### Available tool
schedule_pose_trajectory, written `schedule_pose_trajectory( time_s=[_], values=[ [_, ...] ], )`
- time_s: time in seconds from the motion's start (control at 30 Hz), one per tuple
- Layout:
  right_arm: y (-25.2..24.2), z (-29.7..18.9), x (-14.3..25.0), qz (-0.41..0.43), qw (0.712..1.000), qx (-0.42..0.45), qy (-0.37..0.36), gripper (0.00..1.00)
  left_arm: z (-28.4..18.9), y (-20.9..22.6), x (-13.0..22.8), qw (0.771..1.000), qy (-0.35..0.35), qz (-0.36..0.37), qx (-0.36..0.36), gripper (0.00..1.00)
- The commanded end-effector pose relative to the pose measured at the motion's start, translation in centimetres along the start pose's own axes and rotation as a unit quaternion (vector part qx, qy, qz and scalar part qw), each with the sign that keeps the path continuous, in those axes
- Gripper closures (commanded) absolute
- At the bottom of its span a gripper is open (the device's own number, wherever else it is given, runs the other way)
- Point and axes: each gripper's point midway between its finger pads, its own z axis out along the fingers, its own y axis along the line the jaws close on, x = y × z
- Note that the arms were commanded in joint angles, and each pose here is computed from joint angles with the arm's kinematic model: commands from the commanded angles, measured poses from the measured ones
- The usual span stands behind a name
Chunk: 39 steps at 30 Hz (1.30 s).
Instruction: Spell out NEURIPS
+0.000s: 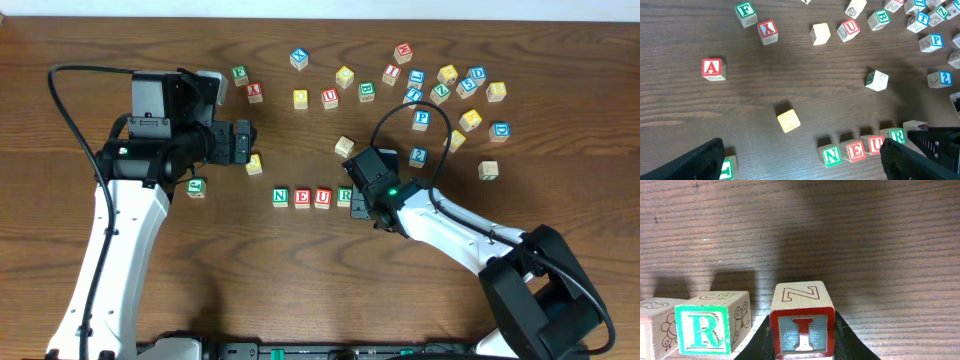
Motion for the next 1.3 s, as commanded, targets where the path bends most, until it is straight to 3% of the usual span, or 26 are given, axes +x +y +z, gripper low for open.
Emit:
schedule_pose_trajectory(
  time_s=[0.0, 0.97, 1.27],
  values=[
    [0.07, 0.98, 1.62, -0.006, 0.999, -0.008, 0.035, 0.83, -0.82, -0.26, -1.03, 1.000, -0.016, 0.006, 0.004, 0.02],
    [0.11, 0.98, 1.56, -0.006, 0.999, -0.008, 0.034, 0.64, -0.82, -0.26, -1.03, 1.000, -0.016, 0.006, 0.004, 0.02],
    [0.01, 0.94, 1.32, -0.006, 1.000, -0.005, 0.029, 0.65, -0.82, -0.26, -1.03, 1.000, -0.016, 0.006, 0.004, 0.02]
  ],
)
